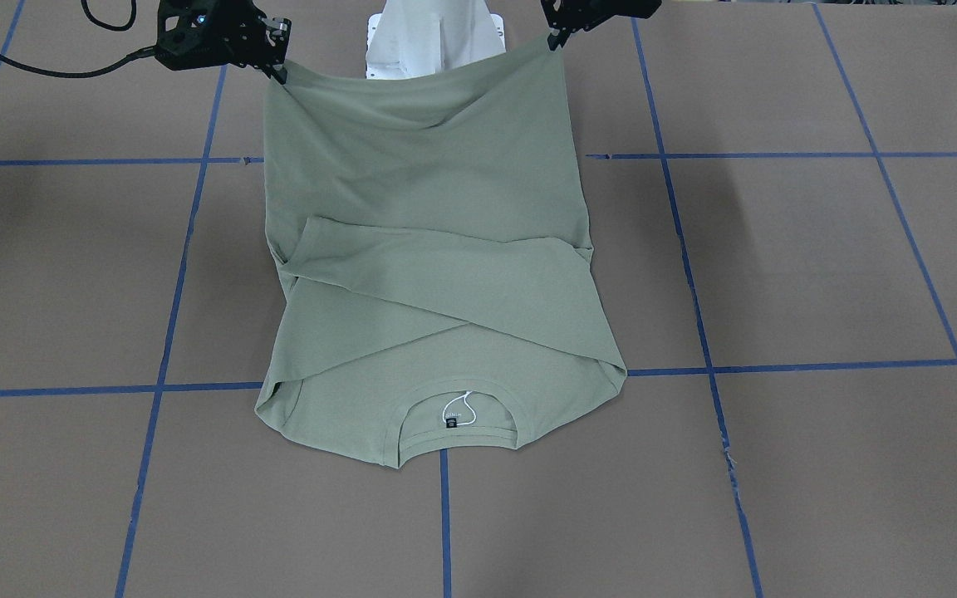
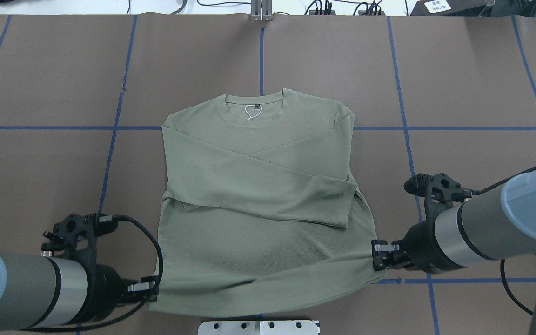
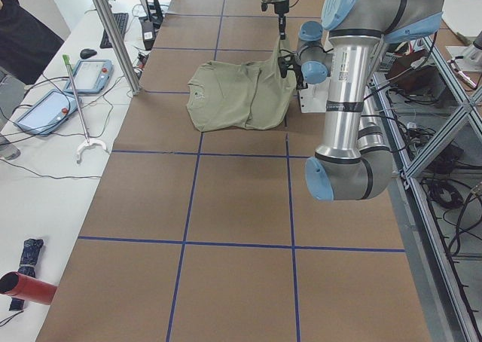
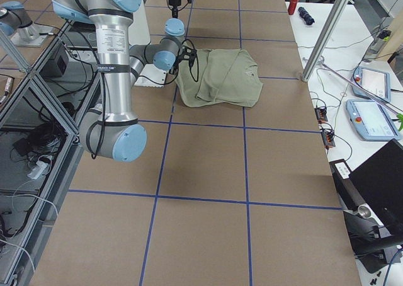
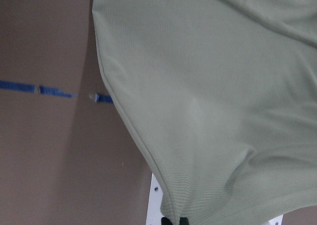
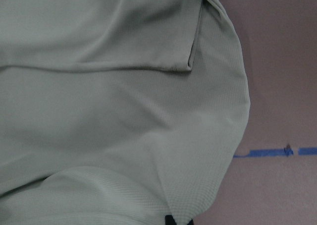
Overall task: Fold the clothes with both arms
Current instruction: 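Lift the hem with both grippers and fold it toward the collar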
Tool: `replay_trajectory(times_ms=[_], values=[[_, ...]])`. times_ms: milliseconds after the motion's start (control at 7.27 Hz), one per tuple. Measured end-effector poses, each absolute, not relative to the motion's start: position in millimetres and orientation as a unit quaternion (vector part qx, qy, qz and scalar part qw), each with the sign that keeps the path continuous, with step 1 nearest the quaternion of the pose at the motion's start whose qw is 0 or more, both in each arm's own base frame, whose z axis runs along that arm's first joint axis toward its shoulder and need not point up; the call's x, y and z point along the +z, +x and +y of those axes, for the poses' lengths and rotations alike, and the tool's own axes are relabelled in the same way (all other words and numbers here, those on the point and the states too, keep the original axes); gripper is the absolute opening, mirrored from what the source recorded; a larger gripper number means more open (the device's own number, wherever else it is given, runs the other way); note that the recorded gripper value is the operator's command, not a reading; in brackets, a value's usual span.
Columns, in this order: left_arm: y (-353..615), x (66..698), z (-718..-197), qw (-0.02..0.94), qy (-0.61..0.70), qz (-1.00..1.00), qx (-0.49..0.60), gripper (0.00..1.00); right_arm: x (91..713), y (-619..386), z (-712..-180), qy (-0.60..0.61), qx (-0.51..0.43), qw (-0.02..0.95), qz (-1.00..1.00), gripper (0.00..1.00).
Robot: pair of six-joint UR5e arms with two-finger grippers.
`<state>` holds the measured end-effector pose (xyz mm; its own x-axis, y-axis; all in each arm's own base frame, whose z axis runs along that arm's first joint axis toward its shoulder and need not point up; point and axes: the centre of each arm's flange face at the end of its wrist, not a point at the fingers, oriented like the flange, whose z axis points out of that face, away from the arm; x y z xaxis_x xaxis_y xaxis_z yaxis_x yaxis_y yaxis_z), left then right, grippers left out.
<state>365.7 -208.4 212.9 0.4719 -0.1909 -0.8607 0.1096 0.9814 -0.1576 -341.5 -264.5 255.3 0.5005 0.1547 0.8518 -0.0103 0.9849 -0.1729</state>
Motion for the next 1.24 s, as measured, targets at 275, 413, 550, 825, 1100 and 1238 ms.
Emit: replay_trajectory(times_ms=[275, 413, 550, 825, 1100, 1238], values=[[362, 220, -253, 0.858, -0.012, 0.497, -0.128, 0.0, 256, -343, -317, -0.047, 0.091, 0.862, -0.496, 0.0], [360, 219, -270, 0.856, -0.003, 0.496, -0.143, 0.0, 254, -343, -347, -0.035, 0.114, 0.86, -0.496, 0.0], [355, 217, -283, 0.853, 0.005, 0.497, -0.156, 0.0, 251, -340, -378, -0.023, 0.138, 0.858, -0.495, 0.0], [344, 217, -307, 0.849, 0.016, 0.496, -0.18, 0.0, 243, -329, -421, -0.003, 0.171, 0.852, -0.496, 0.0], [345, 218, -337, 0.847, 0.027, 0.49, -0.206, 0.0, 240, -331, -453, 0.005, 0.19, 0.851, -0.49, 0.0], [348, 224, -357, 0.848, 0.032, 0.479, -0.222, 0.0, 242, -334, -469, 0.006, 0.199, 0.852, -0.485, 0.0]])
